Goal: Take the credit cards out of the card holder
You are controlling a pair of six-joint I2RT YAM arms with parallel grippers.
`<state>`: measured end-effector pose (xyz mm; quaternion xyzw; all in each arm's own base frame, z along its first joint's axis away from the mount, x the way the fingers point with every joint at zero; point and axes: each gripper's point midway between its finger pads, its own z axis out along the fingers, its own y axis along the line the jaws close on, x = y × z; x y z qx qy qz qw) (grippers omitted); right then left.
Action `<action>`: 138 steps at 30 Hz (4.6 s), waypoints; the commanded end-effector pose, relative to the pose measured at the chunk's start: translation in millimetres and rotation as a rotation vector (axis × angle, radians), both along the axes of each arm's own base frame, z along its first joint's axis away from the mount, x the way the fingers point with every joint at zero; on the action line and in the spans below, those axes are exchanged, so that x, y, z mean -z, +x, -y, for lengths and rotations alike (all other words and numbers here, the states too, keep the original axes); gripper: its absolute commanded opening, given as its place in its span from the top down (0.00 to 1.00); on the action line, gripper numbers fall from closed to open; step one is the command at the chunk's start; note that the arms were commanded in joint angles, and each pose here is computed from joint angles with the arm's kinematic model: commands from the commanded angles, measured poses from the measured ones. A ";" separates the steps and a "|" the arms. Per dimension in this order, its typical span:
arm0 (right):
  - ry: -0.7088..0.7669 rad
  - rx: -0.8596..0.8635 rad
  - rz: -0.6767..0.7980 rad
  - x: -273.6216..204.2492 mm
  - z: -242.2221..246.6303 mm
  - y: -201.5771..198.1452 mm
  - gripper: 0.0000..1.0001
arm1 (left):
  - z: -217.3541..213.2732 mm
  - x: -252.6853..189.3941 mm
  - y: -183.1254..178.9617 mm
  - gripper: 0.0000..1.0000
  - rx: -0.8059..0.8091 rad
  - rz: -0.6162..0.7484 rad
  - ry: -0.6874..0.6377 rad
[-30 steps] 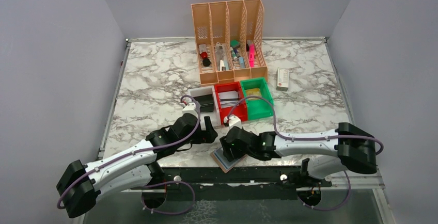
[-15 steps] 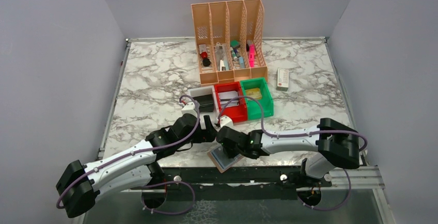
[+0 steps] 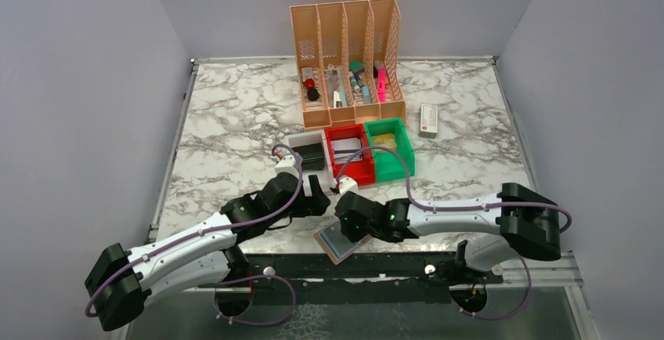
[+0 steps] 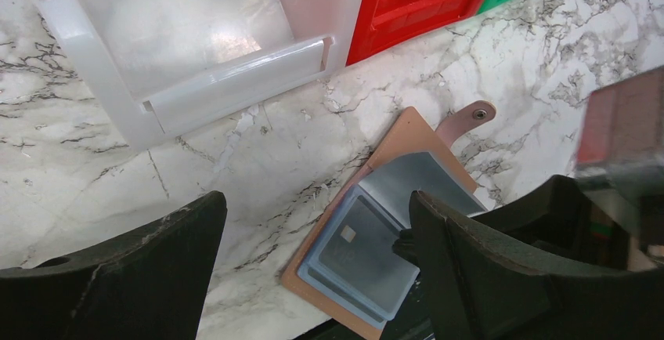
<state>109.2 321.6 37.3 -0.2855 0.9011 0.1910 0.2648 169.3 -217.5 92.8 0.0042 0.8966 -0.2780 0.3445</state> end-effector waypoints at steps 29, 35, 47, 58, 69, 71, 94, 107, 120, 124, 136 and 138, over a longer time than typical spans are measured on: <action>-0.311 -0.014 0.035 48.2 32.0 -33.6 0.45 | -3.8 -7.0 5.5 0.10 -0.032 0.041 -0.011; -0.308 0.037 0.063 44.9 33.1 -27.7 0.72 | -6.1 -5.3 5.2 0.10 -0.036 0.041 -0.003; -0.138 -0.007 0.030 30.5 7.0 -35.7 0.97 | -5.4 -3.8 4.7 0.10 -0.035 0.034 -0.001; 0.035 -0.062 0.042 -7.2 -9.9 -39.5 0.61 | -7.4 -5.4 4.6 0.10 -0.045 0.039 -0.010; 0.003 -0.146 0.089 -6.0 -25.6 -47.9 0.27 | -44.2 -6.2 13.9 0.10 -0.247 0.061 0.026; -0.077 -0.123 0.121 4.8 -21.6 -44.3 0.25 | -45.4 -8.2 13.6 0.10 -0.252 0.065 0.018; 0.079 -0.134 -0.059 18.4 -26.4 -51.9 0.40 | -43.1 -4.4 7.3 0.10 -0.213 0.051 0.016; 0.062 -0.081 -0.079 23.3 -17.0 -40.2 0.23 | -44.6 -3.0 6.2 0.09 -0.214 0.053 0.011; -0.062 0.004 -0.050 39.8 2.7 -25.6 0.19 | -43.3 -1.0 6.5 0.09 -0.212 0.045 0.021; -0.045 0.031 -0.068 39.8 6.2 -25.1 0.17 | -42.7 -1.1 7.0 0.09 -0.214 0.044 0.021; 0.185 0.018 -0.192 16.6 1.1 -25.7 0.21 | -36.1 0.7 8.6 0.09 -0.196 0.037 0.021; 0.165 0.005 -0.184 18.5 2.1 -25.4 0.19 | -35.9 0.9 8.0 0.10 -0.192 0.036 0.021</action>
